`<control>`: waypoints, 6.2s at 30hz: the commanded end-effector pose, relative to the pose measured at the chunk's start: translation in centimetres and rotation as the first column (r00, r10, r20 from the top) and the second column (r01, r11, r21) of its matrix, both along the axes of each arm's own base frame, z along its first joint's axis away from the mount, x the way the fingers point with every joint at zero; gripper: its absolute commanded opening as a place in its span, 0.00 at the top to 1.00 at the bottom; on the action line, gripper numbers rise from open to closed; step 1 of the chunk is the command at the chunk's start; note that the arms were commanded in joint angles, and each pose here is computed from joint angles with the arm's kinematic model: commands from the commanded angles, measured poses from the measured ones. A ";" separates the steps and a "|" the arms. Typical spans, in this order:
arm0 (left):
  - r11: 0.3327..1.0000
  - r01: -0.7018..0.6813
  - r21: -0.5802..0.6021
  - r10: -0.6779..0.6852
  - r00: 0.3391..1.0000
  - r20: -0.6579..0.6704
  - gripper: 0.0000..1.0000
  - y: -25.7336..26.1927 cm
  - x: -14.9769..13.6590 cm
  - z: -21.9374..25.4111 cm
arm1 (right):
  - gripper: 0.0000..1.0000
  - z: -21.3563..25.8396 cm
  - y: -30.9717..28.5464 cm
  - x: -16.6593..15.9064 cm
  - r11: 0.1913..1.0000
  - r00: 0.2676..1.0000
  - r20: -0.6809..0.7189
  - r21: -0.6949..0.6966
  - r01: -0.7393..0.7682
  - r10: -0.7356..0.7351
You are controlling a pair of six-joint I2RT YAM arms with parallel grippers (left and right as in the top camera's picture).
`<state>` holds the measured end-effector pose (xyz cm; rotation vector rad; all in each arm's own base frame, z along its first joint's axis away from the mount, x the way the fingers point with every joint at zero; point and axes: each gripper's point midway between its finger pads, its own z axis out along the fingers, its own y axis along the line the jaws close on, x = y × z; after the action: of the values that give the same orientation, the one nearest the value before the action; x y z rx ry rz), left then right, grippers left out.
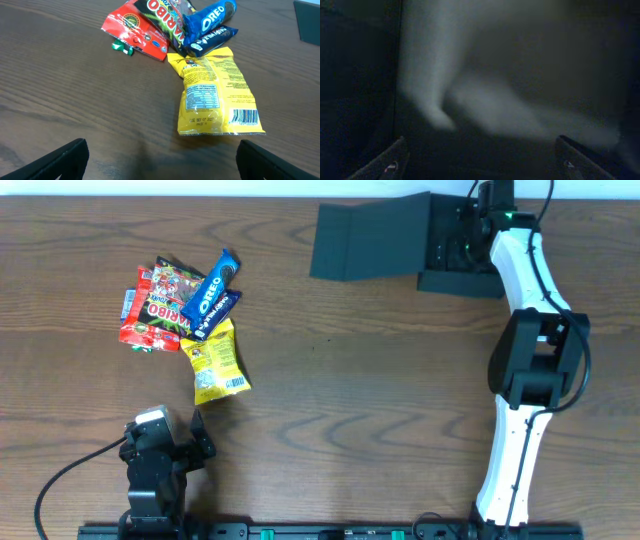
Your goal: Pack container
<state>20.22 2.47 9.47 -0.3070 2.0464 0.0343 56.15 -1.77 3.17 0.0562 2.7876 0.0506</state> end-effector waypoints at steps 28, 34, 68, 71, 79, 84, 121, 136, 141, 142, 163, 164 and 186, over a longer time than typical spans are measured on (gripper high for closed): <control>1.000 0.003 0.013 -0.003 1.000 -0.007 0.05 0.1 0.0 -0.4 | 0.26 16.1 9.0 -10.1 0.804 0.817 -0.034 -0.157 -0.573 0.575; 1.000 0.004 0.012 -0.004 1.000 -0.007 0.05 0.1 0.0 -0.4 | 0.26 11.7 11.0 -12.1 0.757 0.767 -0.137 -0.125 -0.641 0.627; 1.000 0.004 0.012 -0.004 1.000 -0.007 0.05 0.1 0.0 -0.4 | 0.78 0.7 13.2 -14.7 0.798 0.795 -0.187 -0.079 -0.598 0.577; 1.000 0.004 0.012 -0.004 1.000 -0.007 0.05 0.1 0.0 -0.4 | 0.81 0.7 15.2 -15.6 0.802 0.792 -0.178 -0.021 -0.596 0.584; 1.000 0.004 0.012 -0.004 1.000 -0.007 0.05 0.1 0.0 -0.4 | 0.99 0.7 20.5 -17.7 0.866 0.848 -0.182 0.055 -0.497 0.498; 1.000 0.004 0.012 -0.004 1.000 -0.007 0.05 0.1 0.0 -0.4 | 0.99 0.8 25.0 -19.8 0.901 0.882 -0.186 0.097 -0.422 0.433; 1.000 0.004 0.012 -0.004 1.000 -0.007 0.05 0.1 0.0 -0.4 | 0.99 2.9 34.2 -18.4 0.971 0.999 0.033 0.236 -0.040 0.033; 1.000 0.004 0.012 -0.004 1.000 -0.007 0.05 0.1 0.0 -0.4 | 0.01 3.4 35.7 -18.4 0.960 0.991 0.069 0.250 -0.126 0.113; 1.000 0.004 0.012 -0.004 1.000 -0.007 0.05 0.1 0.0 -0.4 | 0.01 6.9 36.4 -18.2 0.939 0.978 0.117 0.278 -0.202 0.175; 1.000 0.004 0.012 -0.004 1.000 -0.007 0.05 0.1 0.0 -0.4 | 0.01 8.3 36.5 -17.9 0.933 0.973 0.144 0.287 -0.215 0.180; 1.000 0.004 0.012 -0.004 1.000 -0.007 0.05 0.1 0.0 -0.4 | 0.01 30.5 26.9 -22.2 0.877 0.720 0.555 -0.036 -0.480 0.417; 1.000 0.004 0.012 -0.004 1.000 -0.007 0.05 0.1 0.0 -0.4 | 0.01 30.4 26.6 -22.5 0.876 0.724 0.548 -0.038 -0.480 0.420; 0.935 0.079 -0.346 -0.076 0.997 0.020 0.05 -4.1 0.2 -0.4 | 0.01 26.2 24.4 -27.6 0.740 0.687 0.293 -0.132 -0.660 0.665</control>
<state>20.42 0.77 9.45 -0.3744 2.0412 -0.1444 28.91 22.74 29.05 -0.8242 2.3568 0.2006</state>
